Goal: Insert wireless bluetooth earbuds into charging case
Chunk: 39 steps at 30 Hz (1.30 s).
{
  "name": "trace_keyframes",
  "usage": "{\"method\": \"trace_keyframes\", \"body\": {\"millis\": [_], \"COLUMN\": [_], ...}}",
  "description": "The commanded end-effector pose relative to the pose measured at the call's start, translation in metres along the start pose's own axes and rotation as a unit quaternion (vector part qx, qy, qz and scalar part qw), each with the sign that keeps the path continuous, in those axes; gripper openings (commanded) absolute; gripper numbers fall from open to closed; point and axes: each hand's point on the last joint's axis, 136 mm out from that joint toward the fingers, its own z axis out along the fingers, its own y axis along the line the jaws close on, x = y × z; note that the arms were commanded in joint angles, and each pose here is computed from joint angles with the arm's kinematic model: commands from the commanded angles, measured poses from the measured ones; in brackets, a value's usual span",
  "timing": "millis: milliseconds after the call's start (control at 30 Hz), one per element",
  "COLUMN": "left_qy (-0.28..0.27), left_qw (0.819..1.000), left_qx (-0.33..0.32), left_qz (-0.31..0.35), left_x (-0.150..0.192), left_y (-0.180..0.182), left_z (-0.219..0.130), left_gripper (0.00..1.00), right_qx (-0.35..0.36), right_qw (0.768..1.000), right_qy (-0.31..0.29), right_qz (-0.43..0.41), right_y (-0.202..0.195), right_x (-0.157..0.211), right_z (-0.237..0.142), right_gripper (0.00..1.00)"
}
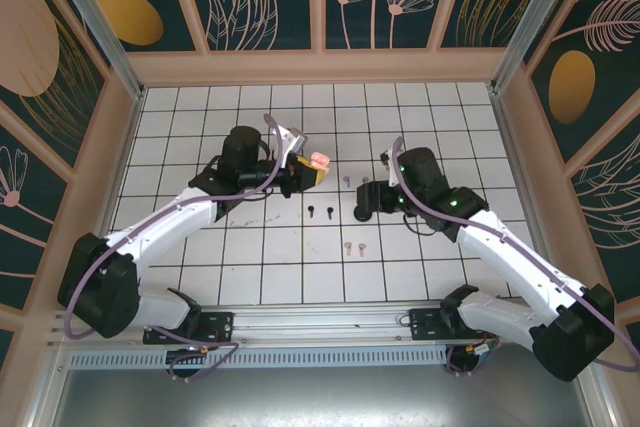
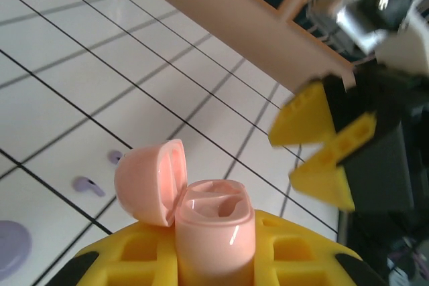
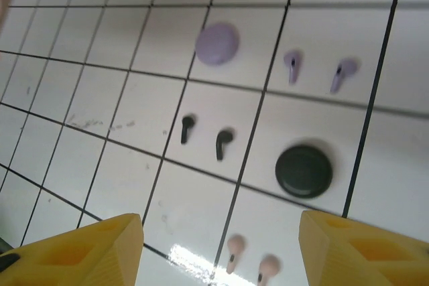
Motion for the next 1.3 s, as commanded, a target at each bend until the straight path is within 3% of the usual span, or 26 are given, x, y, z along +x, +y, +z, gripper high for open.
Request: {"method": "trace_keyframes", "body": {"millis": [0, 267, 500, 667, 1267], "left_qy": [-0.064, -0.170, -0.297, -0.305, -0.326], "left_qw": [0.997, 0.981, 0.938, 0.932, 0.929], "left_qx": [-0.030, -0.064, -0.100, -0.135, -0.108], "left_qz": [0.032, 0.066, 0.145, 0.142, 0.136], "left_x": [-0.025, -0.029, -0.025, -0.024, -0.029], "left_y": [0.003, 0.007, 0.002, 0.012, 0.003], "left_z": [-0.010, -0.033, -0.076, -0.084, -0.084], "left_gripper": [0.00, 0.00, 0.00, 0.00, 0.00], "right_qx": [0.036, 0.089, 0.130, 0.147, 0.233], "right_qw": [0.996, 0.986, 0.980, 0.977, 0.961], "right_qy": [0.013, 0.053, 0.074, 0.094, 0.133], "right_qz": [0.077, 0.129, 0.131, 0.125, 0.066], "right_y": [-0.009, -0.011, -0.010, -0.007, -0.007], "right_x": [0.020, 0.065, 0.087, 0.096, 0.114], "right_z": [0.005, 0.029, 0.048, 0.064, 0.106], "right_gripper": [0.62, 0.61, 0.53, 0.48, 0.40]}}
